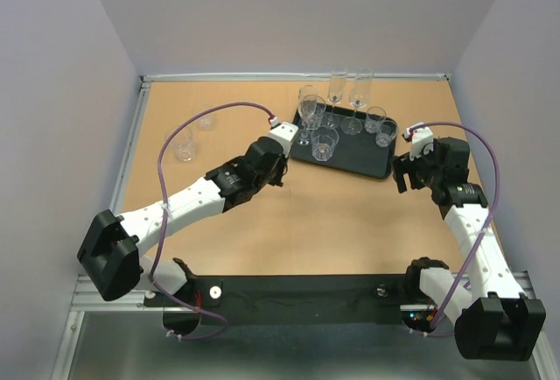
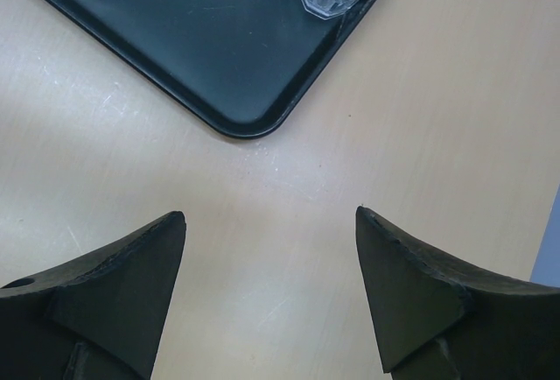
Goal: Place the glasses into the tray
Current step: Place the glass into the tray
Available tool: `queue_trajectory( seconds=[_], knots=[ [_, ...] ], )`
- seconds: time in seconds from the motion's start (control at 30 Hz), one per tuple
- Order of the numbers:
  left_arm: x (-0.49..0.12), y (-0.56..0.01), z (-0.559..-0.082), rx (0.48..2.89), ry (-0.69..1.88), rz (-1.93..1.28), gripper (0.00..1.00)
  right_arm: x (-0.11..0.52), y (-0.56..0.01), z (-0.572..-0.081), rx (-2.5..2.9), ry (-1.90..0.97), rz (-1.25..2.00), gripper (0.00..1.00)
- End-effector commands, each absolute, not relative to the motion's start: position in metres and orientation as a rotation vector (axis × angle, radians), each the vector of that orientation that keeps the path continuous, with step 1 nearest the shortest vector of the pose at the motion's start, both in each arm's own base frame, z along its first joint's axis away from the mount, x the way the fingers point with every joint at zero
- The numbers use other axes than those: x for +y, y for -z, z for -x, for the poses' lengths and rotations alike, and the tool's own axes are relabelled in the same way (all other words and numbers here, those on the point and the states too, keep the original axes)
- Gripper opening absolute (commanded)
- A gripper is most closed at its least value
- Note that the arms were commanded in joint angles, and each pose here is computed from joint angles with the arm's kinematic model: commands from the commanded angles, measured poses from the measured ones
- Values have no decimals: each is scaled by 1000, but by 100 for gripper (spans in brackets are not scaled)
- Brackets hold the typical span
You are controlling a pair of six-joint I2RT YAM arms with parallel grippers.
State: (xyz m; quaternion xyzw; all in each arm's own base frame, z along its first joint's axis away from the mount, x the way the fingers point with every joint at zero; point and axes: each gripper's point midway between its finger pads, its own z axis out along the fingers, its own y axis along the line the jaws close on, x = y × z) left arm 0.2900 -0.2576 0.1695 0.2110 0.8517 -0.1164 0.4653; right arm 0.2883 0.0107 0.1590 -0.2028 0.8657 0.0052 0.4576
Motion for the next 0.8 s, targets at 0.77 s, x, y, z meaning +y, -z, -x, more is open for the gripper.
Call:
queue_trajectory(
  seconds=[0.77],
  knots=[
    [-389,-237,-244,1757,461,-882,0,0,-161,-300,2116,46,419,86]
  ],
)
